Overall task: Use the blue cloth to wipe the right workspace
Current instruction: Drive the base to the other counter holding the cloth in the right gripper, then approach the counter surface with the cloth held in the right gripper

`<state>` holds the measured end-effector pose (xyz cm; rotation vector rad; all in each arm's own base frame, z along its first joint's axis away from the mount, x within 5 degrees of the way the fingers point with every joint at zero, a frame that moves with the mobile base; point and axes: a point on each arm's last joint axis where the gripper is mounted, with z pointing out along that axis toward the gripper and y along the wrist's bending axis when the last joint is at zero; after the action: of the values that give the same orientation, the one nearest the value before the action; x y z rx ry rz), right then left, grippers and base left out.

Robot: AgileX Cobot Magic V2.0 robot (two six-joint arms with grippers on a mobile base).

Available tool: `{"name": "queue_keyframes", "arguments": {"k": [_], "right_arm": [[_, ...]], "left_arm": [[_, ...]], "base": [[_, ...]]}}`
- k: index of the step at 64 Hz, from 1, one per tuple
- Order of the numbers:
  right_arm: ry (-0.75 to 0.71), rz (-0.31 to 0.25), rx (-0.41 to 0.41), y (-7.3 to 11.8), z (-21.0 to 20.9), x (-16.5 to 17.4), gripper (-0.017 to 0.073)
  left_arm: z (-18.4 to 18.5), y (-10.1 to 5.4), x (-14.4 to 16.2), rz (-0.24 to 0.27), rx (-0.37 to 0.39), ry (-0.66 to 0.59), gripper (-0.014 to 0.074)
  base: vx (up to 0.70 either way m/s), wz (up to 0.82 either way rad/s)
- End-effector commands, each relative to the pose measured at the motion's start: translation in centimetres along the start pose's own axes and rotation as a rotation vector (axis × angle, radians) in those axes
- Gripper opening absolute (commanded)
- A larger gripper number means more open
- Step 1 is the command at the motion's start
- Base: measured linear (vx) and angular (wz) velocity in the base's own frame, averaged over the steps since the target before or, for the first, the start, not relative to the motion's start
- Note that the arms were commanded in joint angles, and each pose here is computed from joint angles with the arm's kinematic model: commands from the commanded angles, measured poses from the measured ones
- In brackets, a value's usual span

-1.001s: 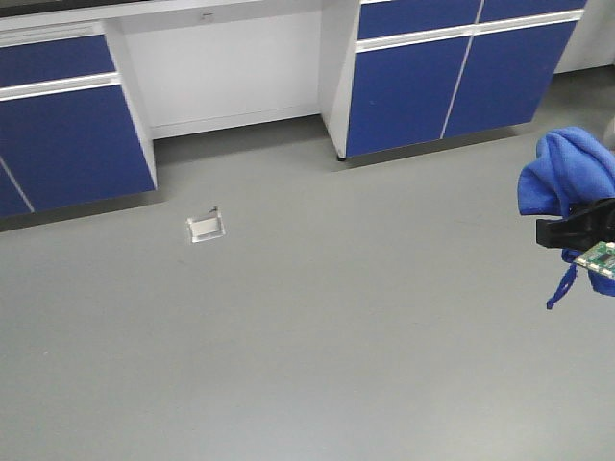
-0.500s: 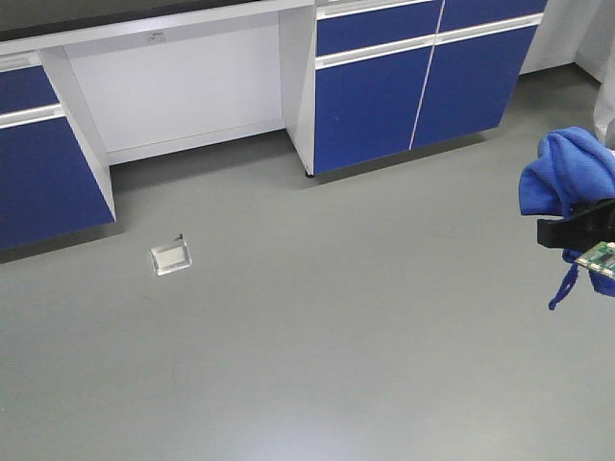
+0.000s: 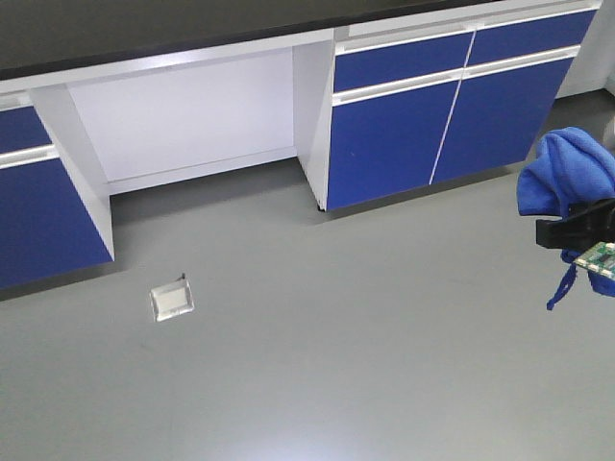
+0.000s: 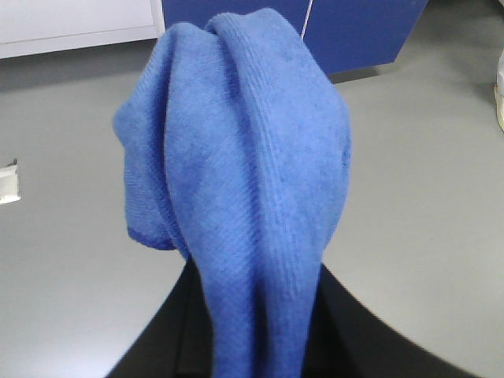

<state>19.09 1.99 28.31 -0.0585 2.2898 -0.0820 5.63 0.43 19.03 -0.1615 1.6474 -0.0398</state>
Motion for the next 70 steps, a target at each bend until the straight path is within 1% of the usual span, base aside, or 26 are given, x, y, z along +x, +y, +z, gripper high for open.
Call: {"name": "queue_keyframes", "arguments": {"k": [1, 27, 70], "right_arm": [[-0.109, -0.018, -0.015, 0.04, -0.84, -1.54, 0.0000], [-0.107, -0.018, -0.014, 0.03, -0.83, -1.52, 0.0000], [-0.106, -0.018, -0.014, 0.03, -0.83, -1.52, 0.0000]], "left_arm": [[0.12, -0.04, 0.25, -0.015, 0.016, -0.057, -0.0006], [0.12, -0.04, 0.25, -0.015, 0.016, -0.057, -0.0006], [0.12, -0.04, 0.25, -0.015, 0.016, -0.057, -0.0006]], "base": [[0.40, 0.00], [0.42, 0.07], [0.40, 0.23]]}}
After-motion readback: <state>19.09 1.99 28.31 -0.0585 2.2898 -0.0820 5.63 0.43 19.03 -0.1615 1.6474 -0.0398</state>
